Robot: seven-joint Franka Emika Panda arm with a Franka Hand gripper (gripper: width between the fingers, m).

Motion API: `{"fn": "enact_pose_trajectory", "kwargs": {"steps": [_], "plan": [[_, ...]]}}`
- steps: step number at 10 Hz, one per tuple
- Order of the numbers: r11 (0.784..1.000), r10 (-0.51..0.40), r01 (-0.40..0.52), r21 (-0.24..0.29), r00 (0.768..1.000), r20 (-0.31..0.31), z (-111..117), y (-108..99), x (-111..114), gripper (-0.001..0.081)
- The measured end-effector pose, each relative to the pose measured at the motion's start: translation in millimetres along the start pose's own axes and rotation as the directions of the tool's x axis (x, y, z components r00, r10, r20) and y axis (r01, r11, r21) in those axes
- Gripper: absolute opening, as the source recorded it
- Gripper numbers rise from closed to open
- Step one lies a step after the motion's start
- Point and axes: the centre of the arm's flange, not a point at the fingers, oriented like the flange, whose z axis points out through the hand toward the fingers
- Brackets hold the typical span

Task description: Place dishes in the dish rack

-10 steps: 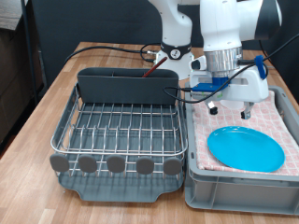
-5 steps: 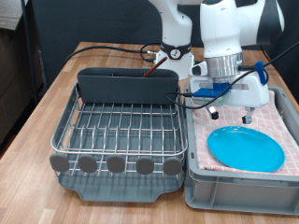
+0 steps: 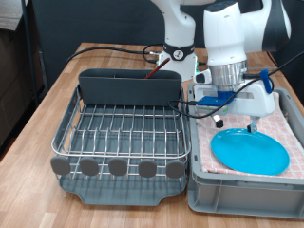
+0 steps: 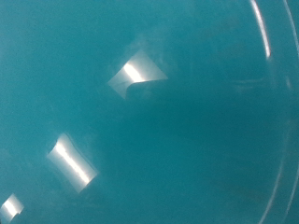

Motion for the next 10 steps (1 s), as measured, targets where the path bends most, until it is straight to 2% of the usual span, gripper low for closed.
{"fn": "enact_pose_trajectory", "kwargs": {"steps": [4, 5, 6, 7, 8, 9, 10], "plan": [[0.999, 0.007, -0.007, 0.033, 1.000, 0.000, 4.0, 0.8, 2.7, 0.0802], [0.999, 0.008, -0.008, 0.036, 1.000, 0.000, 4.2, 0.9, 3.4, 0.0722], [0.999, 0.011, -0.011, 0.036, 1.000, 0.002, 4.7, 1.3, 3.9, 0.0544], [0.999, 0.013, -0.013, 0.039, 1.000, 0.002, 5.1, 1.5, 4.5, 0.0544], [0.999, 0.016, -0.016, 0.038, 1.000, 0.004, 5.6, 2.0, 4.7, 0.0360], [0.999, 0.020, -0.020, 0.036, 1.000, 0.006, 6.1, 3.4, 5.4, 0.0360], [0.999, 0.022, -0.022, 0.034, 1.000, 0.007, 6.6, 5.8, 6.4, 0.0172]]}}
